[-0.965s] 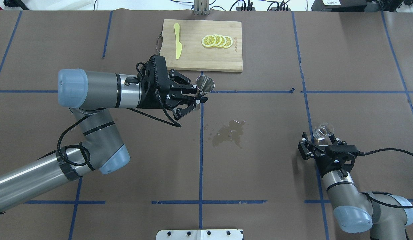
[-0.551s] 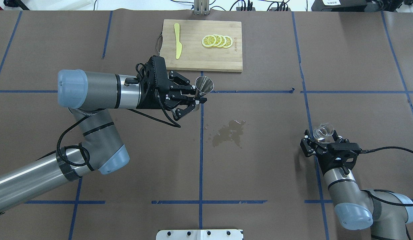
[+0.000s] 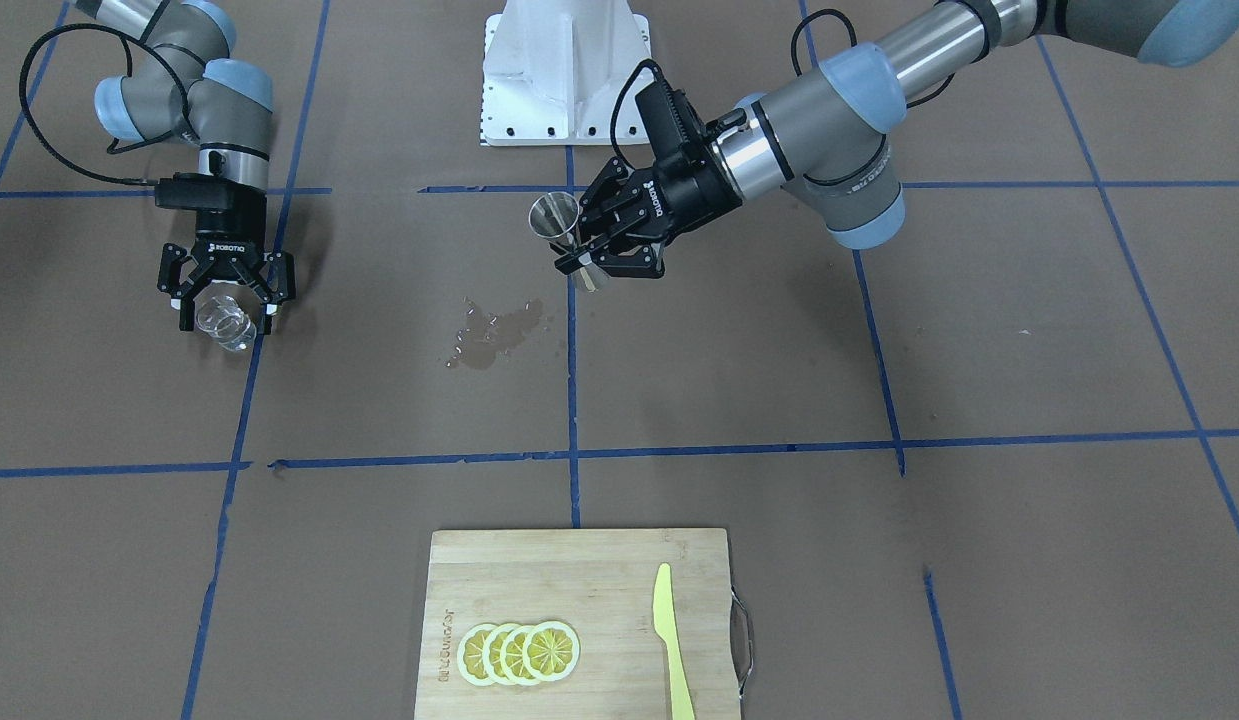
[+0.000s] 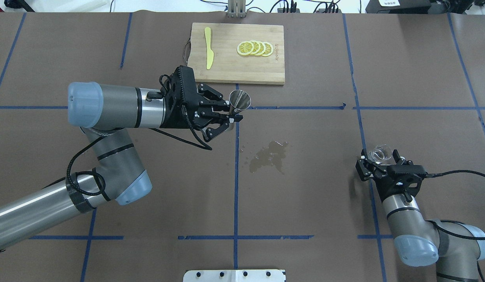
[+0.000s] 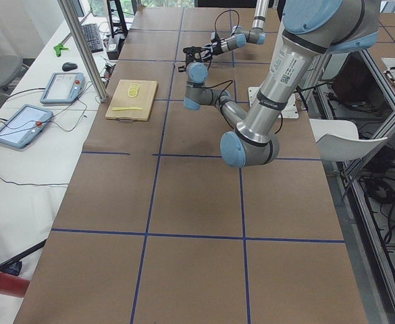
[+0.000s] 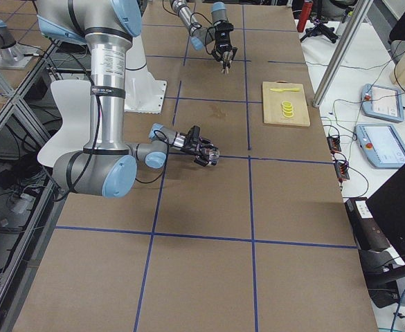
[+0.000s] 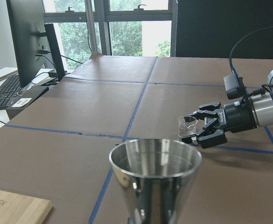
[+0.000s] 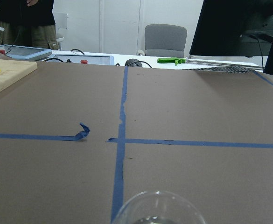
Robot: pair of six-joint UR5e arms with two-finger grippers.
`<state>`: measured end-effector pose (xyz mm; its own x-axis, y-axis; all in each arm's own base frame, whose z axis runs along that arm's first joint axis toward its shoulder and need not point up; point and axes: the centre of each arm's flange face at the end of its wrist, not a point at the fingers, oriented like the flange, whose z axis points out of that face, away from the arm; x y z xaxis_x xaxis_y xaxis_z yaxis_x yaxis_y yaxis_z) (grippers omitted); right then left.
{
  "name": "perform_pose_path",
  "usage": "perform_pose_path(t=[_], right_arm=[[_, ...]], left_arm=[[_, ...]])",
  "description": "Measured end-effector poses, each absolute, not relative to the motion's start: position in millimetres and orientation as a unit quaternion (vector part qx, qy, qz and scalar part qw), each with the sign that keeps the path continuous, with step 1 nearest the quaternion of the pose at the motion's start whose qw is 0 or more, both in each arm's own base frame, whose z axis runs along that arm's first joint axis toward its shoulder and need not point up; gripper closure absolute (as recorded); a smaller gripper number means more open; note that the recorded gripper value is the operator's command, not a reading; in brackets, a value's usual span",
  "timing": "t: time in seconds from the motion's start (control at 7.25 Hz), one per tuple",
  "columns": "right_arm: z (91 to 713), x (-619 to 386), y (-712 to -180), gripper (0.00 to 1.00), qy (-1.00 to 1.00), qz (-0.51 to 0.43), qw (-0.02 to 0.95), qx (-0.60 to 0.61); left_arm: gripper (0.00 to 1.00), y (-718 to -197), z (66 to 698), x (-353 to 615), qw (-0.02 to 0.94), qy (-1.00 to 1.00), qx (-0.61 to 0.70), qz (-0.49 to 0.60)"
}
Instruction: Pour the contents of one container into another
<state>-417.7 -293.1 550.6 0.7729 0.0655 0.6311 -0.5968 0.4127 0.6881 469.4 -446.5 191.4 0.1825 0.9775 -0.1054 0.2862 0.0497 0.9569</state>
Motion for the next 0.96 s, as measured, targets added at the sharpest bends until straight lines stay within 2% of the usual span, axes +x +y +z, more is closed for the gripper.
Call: perform_pose_path(t=[0.28, 0.41, 0.55, 0.69, 0.96], right_arm=[[553.6, -418.6, -293.7, 0.31, -0.263, 0.207, 0.798, 0.501], [557.0, -419.2, -293.8, 0.50, -0.260, 0.206, 0.799, 0.501], [558.1, -420.2, -294.0, 0.96, -0.259, 0.205, 0.800, 0.501], [557.7, -421.0, -294.2, 1.00, -0.259, 0.206, 0.799, 0.502], [556.3, -420.4, -294.9, 1.00, -0.258, 0.208, 0.795, 0.508]], left_arm=[[1.00, -446.5, 191.4, 469.4, 0.490, 0.533, 0.592, 0.353], [1.00, -446.5, 191.4, 469.4, 0.490, 0.533, 0.592, 0.353], [1.00, -446.5, 191.6, 469.6, 0.490, 0.533, 0.592, 0.353], [1.00, -446.6, 191.8, 469.7, 0.491, 0.533, 0.592, 0.353], [1.00, -446.7, 192.0, 469.8, 0.491, 0.533, 0.592, 0.353]])
